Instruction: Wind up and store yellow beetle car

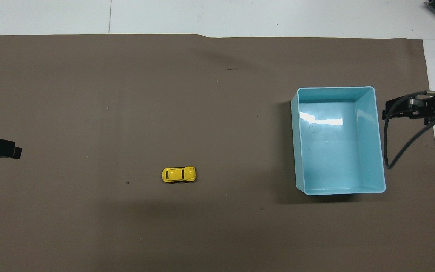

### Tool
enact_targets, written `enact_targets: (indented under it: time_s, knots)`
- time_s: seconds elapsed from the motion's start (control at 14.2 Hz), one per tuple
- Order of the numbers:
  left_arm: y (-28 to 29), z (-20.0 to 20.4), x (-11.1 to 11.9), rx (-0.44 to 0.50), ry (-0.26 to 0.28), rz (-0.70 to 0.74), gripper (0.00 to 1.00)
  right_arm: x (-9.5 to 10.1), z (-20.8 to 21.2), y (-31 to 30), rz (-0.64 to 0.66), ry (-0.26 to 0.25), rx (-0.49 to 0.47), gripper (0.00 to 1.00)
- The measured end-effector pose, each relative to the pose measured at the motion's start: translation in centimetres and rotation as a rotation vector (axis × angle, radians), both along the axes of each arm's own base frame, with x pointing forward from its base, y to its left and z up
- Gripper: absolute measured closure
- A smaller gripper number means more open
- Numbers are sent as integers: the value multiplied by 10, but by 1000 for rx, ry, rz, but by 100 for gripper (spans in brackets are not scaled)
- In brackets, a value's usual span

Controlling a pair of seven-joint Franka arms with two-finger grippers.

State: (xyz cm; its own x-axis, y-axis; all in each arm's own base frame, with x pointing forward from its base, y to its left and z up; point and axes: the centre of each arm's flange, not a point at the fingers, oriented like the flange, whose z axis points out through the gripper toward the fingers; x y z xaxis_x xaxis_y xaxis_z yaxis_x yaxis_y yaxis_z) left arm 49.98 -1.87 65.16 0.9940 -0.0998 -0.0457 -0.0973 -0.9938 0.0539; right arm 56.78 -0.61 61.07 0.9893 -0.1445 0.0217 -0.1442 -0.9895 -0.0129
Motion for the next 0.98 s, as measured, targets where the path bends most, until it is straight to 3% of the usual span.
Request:
enact_targets:
  time_s: [0.7,0.98]
  knots:
    - [0,0,0,0,0,6,0,0,0,0,0,0,0,0]
    - [1,0,0,4,2,86,0,0,0,0,0,0,0,0]
